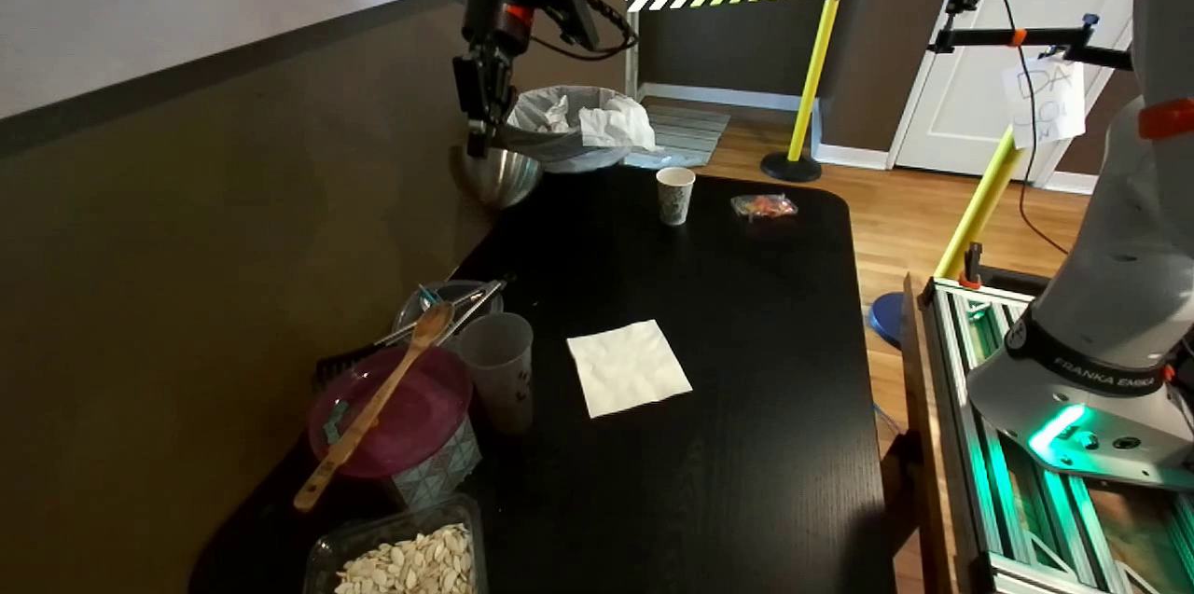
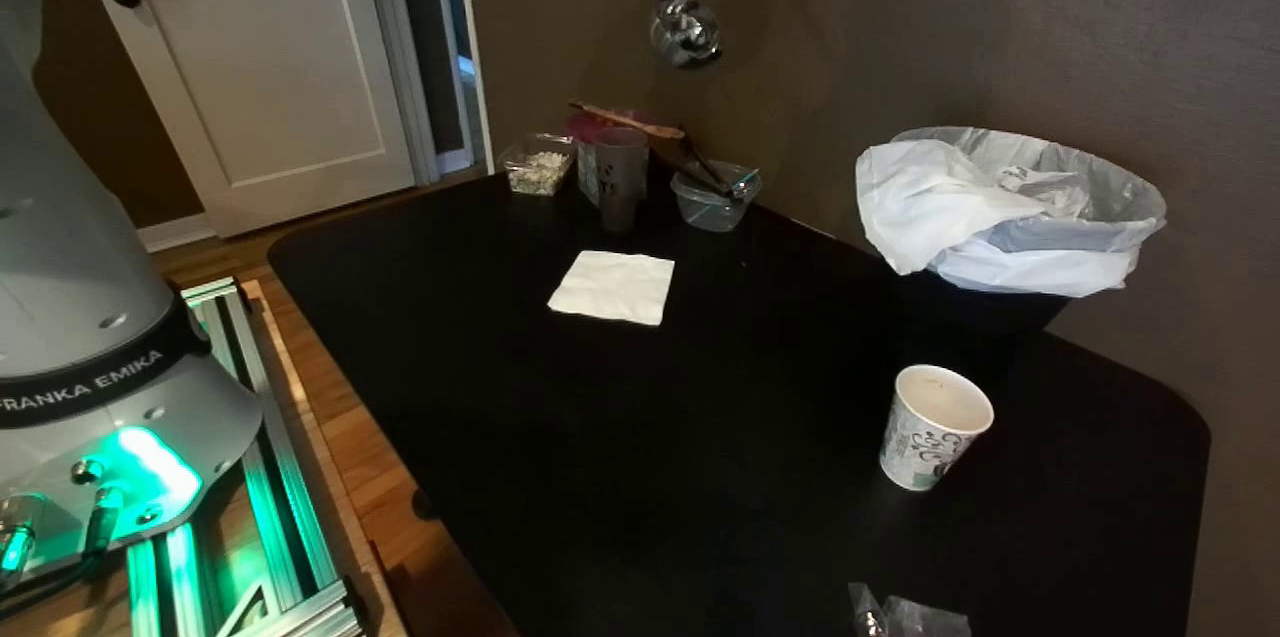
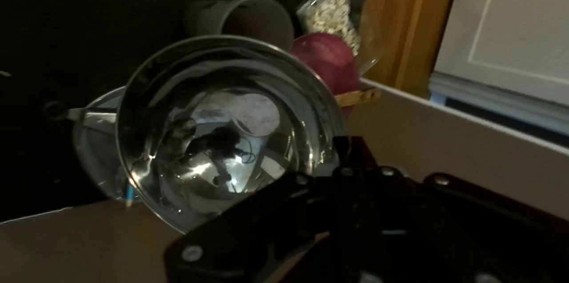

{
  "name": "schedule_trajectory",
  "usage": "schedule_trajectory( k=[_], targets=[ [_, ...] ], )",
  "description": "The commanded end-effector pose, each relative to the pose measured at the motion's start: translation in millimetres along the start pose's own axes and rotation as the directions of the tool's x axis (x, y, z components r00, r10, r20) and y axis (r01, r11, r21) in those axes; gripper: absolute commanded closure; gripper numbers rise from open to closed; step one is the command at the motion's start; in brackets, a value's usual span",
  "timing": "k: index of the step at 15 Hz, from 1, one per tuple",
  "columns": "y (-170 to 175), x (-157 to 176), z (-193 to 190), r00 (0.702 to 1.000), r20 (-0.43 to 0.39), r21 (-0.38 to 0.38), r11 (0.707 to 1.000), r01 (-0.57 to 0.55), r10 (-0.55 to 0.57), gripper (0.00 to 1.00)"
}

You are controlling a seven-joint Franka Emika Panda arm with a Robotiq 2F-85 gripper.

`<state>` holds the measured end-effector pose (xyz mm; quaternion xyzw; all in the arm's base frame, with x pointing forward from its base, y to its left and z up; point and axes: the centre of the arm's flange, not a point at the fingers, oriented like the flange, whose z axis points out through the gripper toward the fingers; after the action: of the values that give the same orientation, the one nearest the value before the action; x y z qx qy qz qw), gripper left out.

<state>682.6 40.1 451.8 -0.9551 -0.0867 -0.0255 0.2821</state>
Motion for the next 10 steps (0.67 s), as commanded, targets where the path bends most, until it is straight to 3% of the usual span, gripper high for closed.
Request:
schedule_trajectory(
  k=[1,3,5,6,10],
  targets=[
    [57.7,-45.1,0.4,0.983,-0.151,-0.104,0.988,-0.116,0.100,0.99],
    [93.0,-57.3,16.4,0.960,-0.218,-0.159,0.964,-0.215,0.178,0.99],
    [104.2,-68.4,45.3,0.935,-0.219,-0.183,0.929,-0.321,0.280,0.99],
    [109.0,-43.1,19.9,0.955,-0.217,-0.154,0.959,-0.237,0.202,0.98],
    [114.1,-57.1,47.6,0.944,-0.206,-0.172,0.940,-0.296,0.259,0.98]
  ],
)
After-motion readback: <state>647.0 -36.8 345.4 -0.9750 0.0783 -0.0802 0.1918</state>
